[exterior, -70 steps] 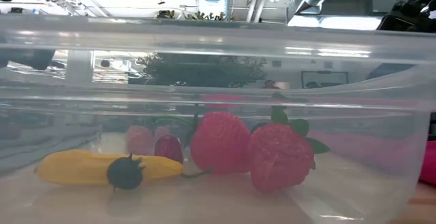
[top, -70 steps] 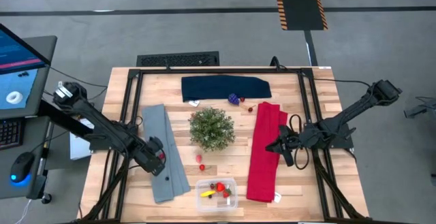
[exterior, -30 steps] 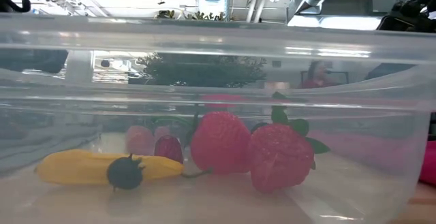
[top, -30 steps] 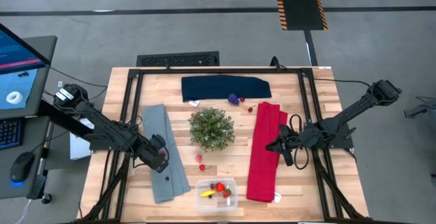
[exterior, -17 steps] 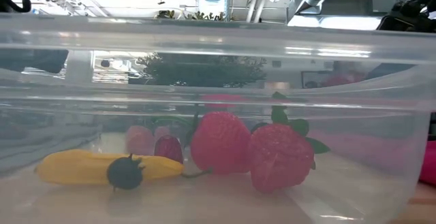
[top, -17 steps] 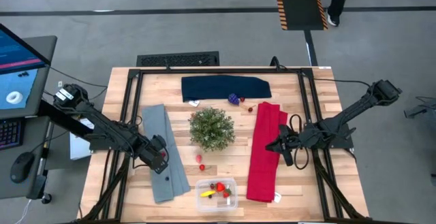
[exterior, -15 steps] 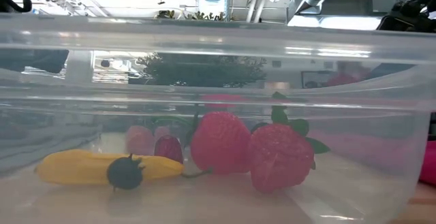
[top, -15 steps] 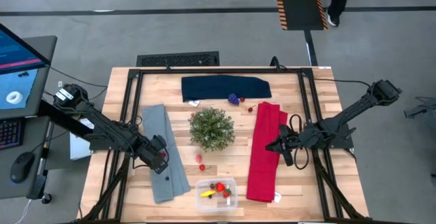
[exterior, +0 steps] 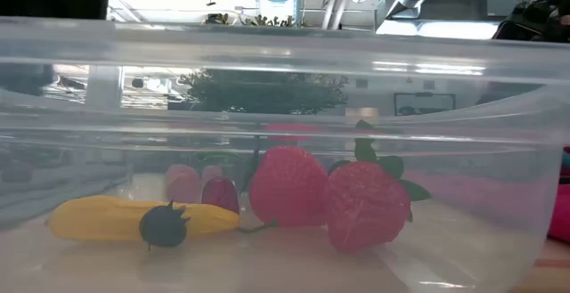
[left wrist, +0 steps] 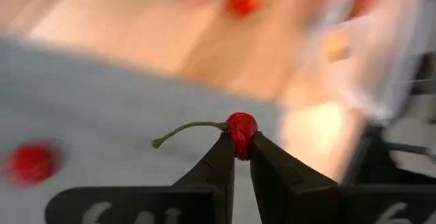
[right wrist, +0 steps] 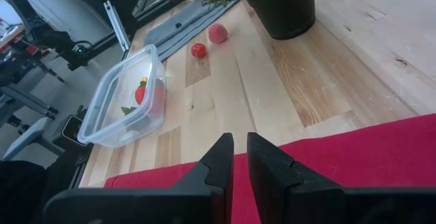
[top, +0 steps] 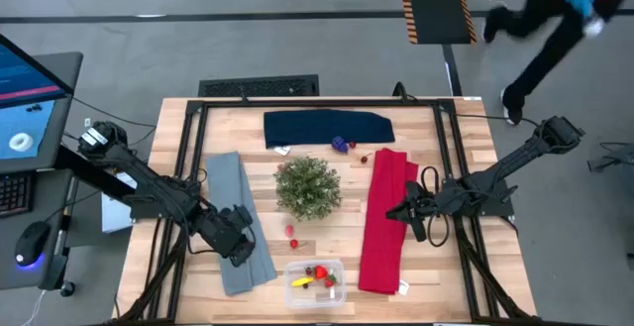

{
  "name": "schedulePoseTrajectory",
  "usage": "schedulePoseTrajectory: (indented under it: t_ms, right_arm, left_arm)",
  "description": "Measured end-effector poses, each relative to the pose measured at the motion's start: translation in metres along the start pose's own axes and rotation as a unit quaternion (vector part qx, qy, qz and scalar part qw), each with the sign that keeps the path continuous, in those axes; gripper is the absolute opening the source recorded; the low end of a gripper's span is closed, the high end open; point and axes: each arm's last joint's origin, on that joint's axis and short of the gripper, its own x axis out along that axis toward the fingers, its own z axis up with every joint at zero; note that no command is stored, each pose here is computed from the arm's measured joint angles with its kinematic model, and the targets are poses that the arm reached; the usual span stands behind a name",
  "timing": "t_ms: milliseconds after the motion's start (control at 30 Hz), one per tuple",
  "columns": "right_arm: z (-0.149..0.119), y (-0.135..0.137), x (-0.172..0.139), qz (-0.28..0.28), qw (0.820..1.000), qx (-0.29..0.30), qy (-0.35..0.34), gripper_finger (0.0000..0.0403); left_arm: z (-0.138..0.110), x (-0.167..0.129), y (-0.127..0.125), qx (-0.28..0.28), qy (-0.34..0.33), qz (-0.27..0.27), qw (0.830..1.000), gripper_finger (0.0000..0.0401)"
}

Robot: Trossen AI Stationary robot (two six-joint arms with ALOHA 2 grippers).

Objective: Pick and placing Produce into tupperware
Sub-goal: Put the cherry into the transparent container

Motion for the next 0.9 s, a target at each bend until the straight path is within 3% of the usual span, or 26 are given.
schedulePoseTrajectory:
  t_ms: [167,300,467,633,900]
  right_arm:
    - [0.000,0.000,0.000,0.001,1.000,0.000,-0.001,0.0065]
    - [0.001,0.000,0.000,-0.008,1.000,0.001,-0.008,0.0065]
    - [0.001,-0.001,0.000,-0.022,1.000,0.001,-0.018,0.0065]
    - [0.001,-0.001,0.000,-0.021,1.000,0.004,-0.019,0.0065]
    - [0.002,-0.001,0.000,-0.019,1.000,0.005,-0.022,0.0065]
  left_arm:
    - [0.012,-0.008,-0.030,0.045,-0.060,-0.118,0.990,0.0031]
    - [0.019,-0.012,-0.039,0.063,-0.092,-0.168,0.979,0.0033]
    - [0.026,-0.007,-0.040,0.083,-0.113,-0.171,0.975,0.0032]
    - [0.028,0.022,-0.045,0.097,-0.095,-0.168,0.976,0.0032]
    - [0.042,0.066,-0.078,0.157,-0.049,-0.142,0.976,0.0032]
